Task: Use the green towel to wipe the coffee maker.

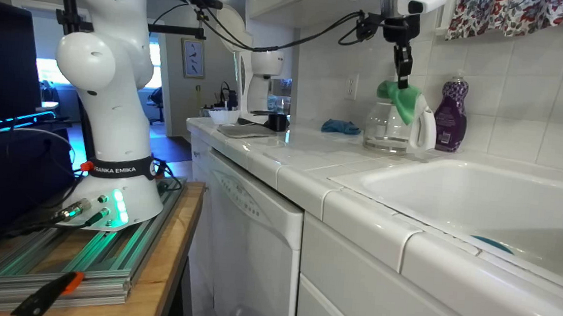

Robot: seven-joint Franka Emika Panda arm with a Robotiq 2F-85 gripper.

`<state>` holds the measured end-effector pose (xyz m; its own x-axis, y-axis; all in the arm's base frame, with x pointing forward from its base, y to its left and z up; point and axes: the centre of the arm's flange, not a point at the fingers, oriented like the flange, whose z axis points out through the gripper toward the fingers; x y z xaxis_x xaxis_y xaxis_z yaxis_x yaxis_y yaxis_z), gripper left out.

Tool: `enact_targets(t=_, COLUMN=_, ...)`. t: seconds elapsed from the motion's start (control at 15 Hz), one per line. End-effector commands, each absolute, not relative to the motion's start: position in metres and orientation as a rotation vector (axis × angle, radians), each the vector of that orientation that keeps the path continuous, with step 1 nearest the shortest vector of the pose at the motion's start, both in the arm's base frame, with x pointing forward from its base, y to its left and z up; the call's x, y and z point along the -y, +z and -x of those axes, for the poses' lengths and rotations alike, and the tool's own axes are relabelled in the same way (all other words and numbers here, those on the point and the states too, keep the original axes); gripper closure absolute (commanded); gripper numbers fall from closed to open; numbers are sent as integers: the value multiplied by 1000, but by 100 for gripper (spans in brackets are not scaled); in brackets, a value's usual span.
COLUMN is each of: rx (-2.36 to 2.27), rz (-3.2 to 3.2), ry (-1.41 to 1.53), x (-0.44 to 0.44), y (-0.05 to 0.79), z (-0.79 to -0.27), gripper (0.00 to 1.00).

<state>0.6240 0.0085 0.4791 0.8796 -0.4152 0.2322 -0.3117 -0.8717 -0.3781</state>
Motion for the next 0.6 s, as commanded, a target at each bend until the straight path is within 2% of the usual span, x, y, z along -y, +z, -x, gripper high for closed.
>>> enact_targets(t=0.0, rx=-526, rz=2734, ry=-333, x=-15, y=472, z=-646, gripper=99)
enact_targets(t=0.33, rx=-527, rz=2754, ry=-202, x=-20, y=461, z=-653, gripper=99)
enact_targets(t=0.53, rx=-561, rz=2770, ry=-171, x=-24, y=466, z=-640, gripper=99)
